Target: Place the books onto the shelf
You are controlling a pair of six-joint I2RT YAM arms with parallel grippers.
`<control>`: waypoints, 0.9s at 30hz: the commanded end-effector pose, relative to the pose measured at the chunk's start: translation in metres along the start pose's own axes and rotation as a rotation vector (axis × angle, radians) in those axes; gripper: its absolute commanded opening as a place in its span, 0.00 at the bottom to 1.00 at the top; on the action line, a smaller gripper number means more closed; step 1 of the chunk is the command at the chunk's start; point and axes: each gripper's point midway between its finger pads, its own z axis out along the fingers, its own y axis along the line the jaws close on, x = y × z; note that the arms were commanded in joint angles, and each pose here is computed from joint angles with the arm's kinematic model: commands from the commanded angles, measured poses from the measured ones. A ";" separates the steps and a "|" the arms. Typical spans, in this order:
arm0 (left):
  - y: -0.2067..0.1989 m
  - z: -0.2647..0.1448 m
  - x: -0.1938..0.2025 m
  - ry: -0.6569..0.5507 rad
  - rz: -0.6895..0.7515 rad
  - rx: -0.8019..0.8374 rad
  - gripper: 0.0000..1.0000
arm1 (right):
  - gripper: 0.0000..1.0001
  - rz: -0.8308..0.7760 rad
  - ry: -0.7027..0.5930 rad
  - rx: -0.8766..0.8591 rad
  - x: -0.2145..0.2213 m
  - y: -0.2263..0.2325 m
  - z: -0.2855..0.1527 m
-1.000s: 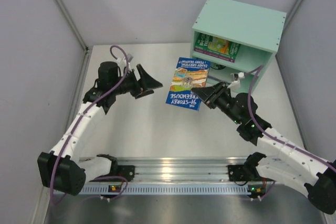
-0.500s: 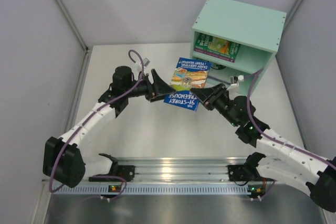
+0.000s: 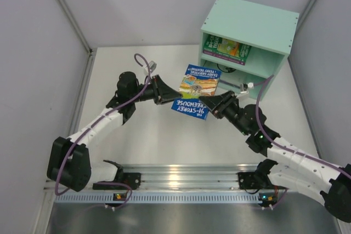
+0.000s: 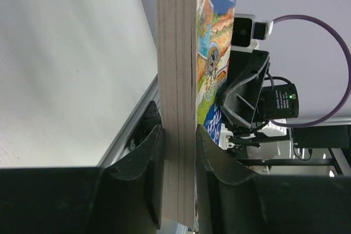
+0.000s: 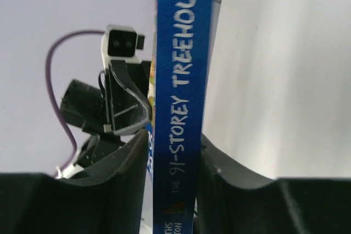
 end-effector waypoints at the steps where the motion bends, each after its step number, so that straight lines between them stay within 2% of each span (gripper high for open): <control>1: -0.033 0.000 0.011 0.093 0.087 0.119 0.07 | 0.38 -0.033 0.031 -0.159 -0.002 0.052 -0.010; 2: -0.034 -0.001 0.013 0.108 0.086 0.124 0.03 | 0.47 -0.057 0.023 -0.151 -0.004 0.051 -0.012; 3: -0.035 -0.003 0.017 0.128 0.085 0.129 0.00 | 0.51 -0.071 0.018 -0.138 -0.006 0.050 -0.013; 6: -0.035 -0.006 0.022 0.155 0.092 0.121 0.00 | 0.54 -0.103 0.006 -0.111 -0.012 0.045 -0.018; 10: -0.041 -0.011 0.029 0.193 0.122 0.139 0.00 | 0.54 -0.106 -0.006 -0.077 -0.018 0.035 -0.022; 20: -0.031 -0.014 0.033 0.238 0.157 0.059 0.00 | 0.43 -0.093 -0.042 -0.061 -0.030 0.024 -0.029; 23: -0.026 -0.012 0.032 0.239 0.156 0.047 0.00 | 0.42 -0.090 -0.005 -0.058 -0.024 0.024 -0.032; 25: -0.025 -0.010 0.030 0.236 0.153 0.045 0.00 | 0.35 -0.086 0.012 -0.055 -0.021 0.022 -0.034; 26: -0.025 -0.009 0.030 0.236 0.156 0.046 0.00 | 0.15 -0.084 0.013 -0.047 -0.020 0.019 -0.035; 27: -0.025 -0.007 0.026 0.229 0.162 0.043 0.00 | 0.07 -0.083 0.012 -0.045 -0.020 0.018 -0.035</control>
